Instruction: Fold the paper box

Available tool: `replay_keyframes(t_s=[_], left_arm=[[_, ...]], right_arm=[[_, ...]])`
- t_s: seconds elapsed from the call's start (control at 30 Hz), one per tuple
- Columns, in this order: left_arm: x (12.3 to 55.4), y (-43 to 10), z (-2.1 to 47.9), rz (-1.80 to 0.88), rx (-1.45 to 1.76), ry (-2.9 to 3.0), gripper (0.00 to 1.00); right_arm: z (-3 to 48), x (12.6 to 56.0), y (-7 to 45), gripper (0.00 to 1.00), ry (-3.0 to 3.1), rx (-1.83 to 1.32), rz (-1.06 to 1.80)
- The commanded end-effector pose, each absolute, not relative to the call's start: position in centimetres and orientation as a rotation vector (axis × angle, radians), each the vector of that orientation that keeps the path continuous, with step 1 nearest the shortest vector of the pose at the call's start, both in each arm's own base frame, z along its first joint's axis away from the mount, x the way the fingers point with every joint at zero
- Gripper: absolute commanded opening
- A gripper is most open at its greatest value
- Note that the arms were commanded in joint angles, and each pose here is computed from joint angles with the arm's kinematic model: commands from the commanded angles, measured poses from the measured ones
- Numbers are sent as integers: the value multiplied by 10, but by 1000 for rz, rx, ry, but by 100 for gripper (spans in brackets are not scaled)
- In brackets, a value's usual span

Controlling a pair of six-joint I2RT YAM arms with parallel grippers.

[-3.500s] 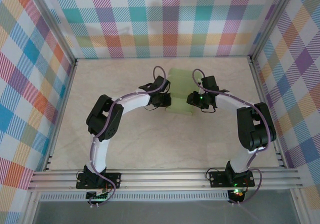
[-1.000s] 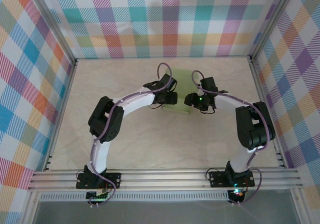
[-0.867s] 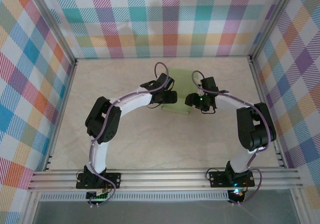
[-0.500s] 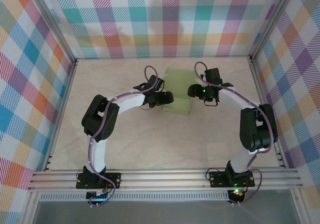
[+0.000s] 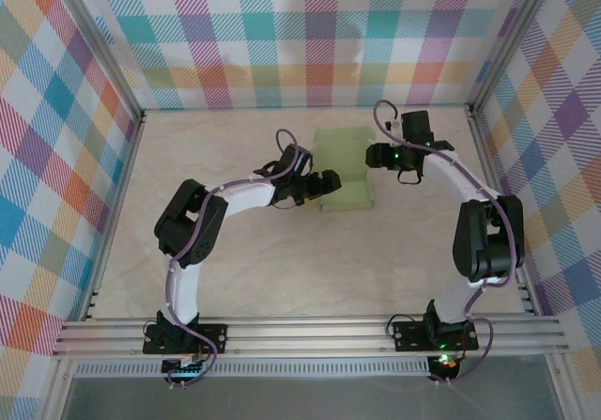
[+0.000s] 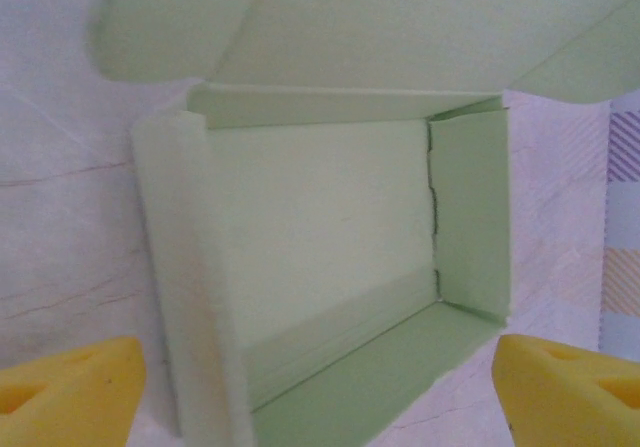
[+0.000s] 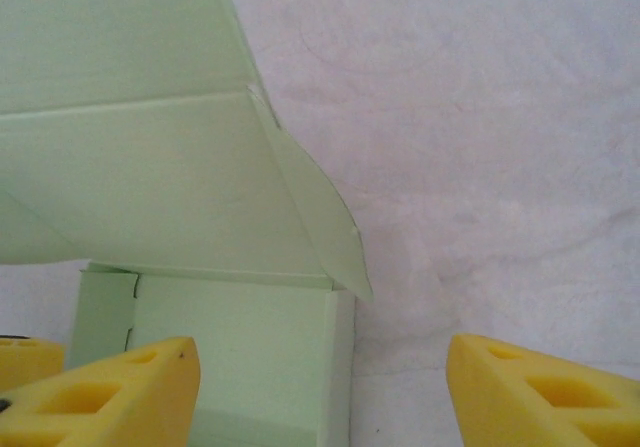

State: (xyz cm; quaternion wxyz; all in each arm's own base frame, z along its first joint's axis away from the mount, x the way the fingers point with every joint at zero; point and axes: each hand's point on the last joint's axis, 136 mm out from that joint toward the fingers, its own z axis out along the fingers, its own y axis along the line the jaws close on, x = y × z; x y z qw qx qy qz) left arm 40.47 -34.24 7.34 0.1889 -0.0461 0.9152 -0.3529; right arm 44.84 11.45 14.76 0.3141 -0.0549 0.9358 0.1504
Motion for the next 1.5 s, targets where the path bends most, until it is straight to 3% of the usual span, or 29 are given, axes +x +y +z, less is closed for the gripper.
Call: replay_keyframes(t_s=[0.0,0.13,0.27,0.37,0.57,0.67,0.9,1.07,1.3,1.47], left_arm=[[420,-309,105,-840,-49,2478,100],[440,-282,133,-709,82,2391,100],[461,-277,159,-776,244,2358,100],[469,-277,165,-715,385,2406,100],[482,-285,160,-654,575,2481,92],[488,-288,159,-653,600,2500,80],[493,-297,151,-685,616,2526,75],[492,-301,151,-718,624,2515,71],[492,-302,153,-733,619,2510,68],[492,-306,156,-756,630,2494,61]], right_arm=[[153,451,116,66,2461,-397,316],[155,462,122,66,2419,-574,335],[161,484,123,65,2402,-598,404],[164,494,126,60,2400,-640,470],[161,492,135,54,2427,-780,590],[156,492,134,51,2455,-815,587],[148,497,135,30,2486,-845,596],[140,494,139,25,2506,-894,607],[139,493,139,1,2514,-917,591],[143,490,140,0,2510,-927,583]])
